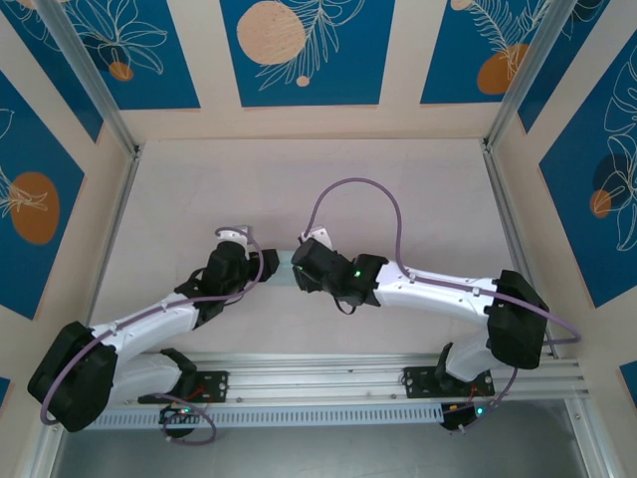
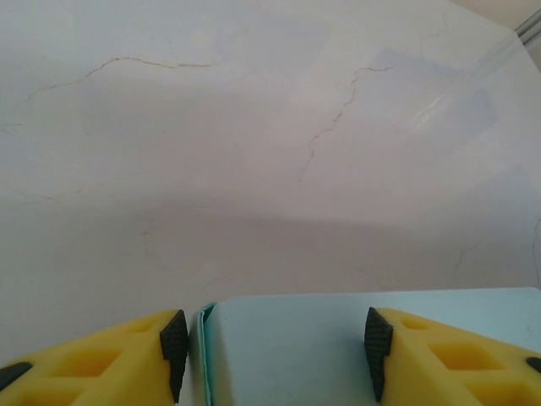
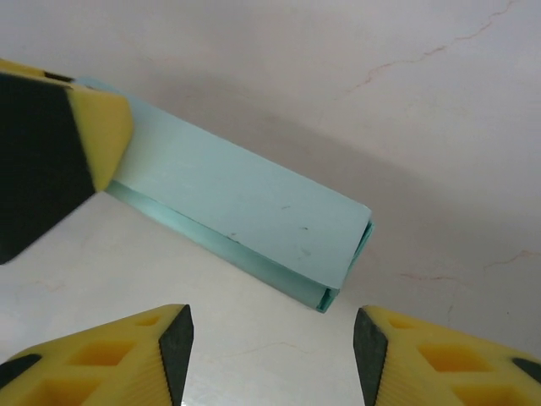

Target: Fold the paper box

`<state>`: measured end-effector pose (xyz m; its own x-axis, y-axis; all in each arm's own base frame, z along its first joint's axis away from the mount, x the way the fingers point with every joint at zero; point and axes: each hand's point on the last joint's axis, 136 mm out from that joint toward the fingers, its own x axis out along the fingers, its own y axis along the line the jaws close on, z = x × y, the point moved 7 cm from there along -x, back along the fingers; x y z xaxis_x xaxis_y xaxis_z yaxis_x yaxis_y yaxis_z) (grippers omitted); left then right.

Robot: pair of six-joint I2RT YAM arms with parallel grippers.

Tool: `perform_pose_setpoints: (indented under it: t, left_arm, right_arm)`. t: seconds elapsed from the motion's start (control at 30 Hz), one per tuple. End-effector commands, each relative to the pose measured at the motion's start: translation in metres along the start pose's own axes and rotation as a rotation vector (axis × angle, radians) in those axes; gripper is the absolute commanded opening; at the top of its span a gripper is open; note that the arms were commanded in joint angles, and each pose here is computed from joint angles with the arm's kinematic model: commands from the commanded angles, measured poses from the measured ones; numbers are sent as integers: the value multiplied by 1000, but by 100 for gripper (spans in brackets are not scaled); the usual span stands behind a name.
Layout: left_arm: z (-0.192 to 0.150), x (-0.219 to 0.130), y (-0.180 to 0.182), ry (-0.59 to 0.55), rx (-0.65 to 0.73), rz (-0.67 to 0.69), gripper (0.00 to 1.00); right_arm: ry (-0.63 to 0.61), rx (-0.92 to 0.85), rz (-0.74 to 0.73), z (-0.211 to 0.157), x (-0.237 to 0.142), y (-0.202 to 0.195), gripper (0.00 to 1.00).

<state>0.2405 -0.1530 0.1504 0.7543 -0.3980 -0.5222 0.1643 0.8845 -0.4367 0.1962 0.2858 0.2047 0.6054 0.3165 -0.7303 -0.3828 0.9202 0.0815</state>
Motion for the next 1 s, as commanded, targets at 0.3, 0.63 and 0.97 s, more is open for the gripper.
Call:
perform_pose_setpoints:
  t: [0.3, 0.63, 0.97]
  left_arm:
    - [-38, 1, 24, 159, 27, 96, 58]
    - [-37, 0, 24, 153, 28, 99, 58]
    - [-34, -4, 23, 144, 31, 98, 59]
  right_arm:
    - [126, 385, 152, 18, 21, -38, 55]
    - [214, 461, 244, 0, 45, -44, 55]
    - [297, 519, 220, -32, 67, -52, 38]
